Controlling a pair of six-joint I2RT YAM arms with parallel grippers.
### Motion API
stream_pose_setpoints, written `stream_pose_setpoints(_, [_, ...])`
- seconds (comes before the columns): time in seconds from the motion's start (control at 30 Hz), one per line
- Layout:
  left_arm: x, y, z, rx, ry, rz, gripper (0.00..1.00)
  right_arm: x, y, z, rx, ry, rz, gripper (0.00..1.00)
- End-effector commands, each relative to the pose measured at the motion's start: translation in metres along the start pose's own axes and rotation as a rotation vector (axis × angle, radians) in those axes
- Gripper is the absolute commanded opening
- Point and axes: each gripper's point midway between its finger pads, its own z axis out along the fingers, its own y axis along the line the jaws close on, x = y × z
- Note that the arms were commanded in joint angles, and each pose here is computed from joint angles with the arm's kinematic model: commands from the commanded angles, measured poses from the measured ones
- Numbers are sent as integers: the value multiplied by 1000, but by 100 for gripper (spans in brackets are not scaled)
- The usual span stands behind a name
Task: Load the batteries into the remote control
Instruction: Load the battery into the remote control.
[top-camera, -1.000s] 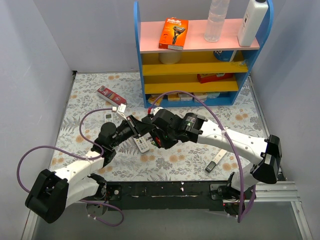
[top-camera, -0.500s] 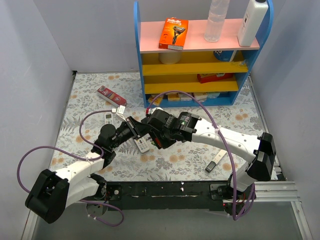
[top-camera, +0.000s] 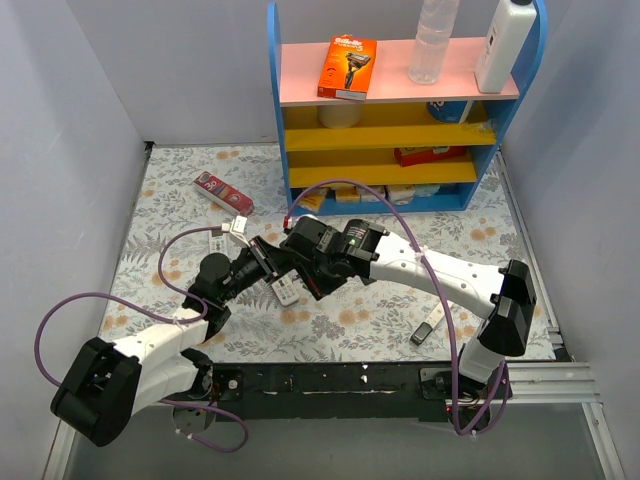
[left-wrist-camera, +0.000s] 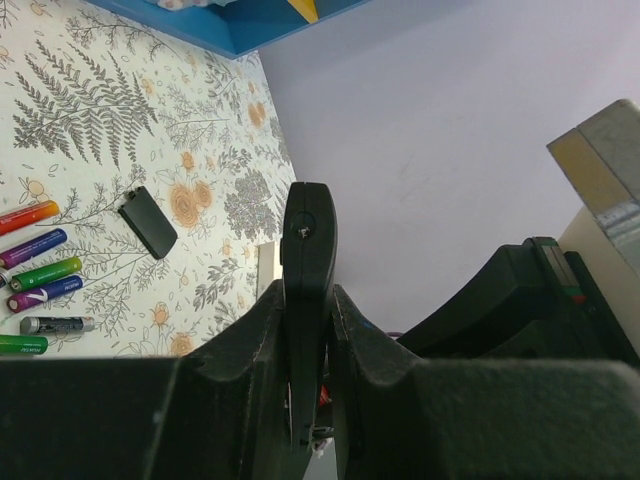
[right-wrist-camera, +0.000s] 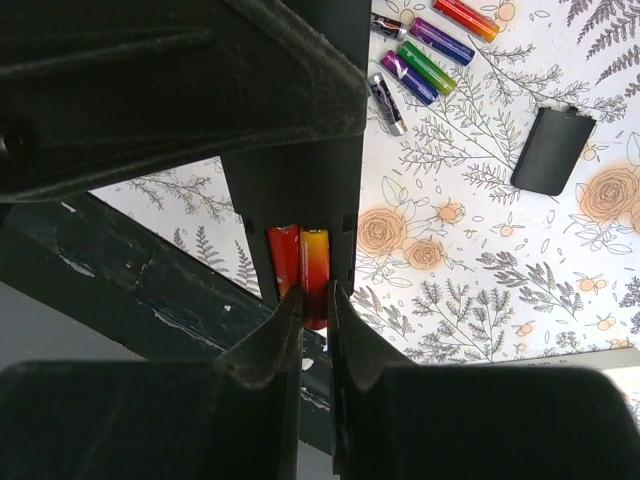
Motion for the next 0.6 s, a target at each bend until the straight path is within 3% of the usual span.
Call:
stream_pose_setpoints(0.0, [2, -15, -2, 53, 7, -56, 0, -21, 7, -6, -23, -59, -3, 18])
stream_pose_setpoints(0.07, [3, -9, -2, 35, 4, -81, 0, -20, 9, -5, -28, -46, -7, 24])
stream_pose_setpoints(0.37, [4, 11, -2, -40, -22, -174, 0, -19, 14, -9, -51, -24, -15, 33])
stream_pose_setpoints(0.57, [6, 21, -2, -93, -18, -204, 0, -34, 16, -26, -68, -71, -31, 41])
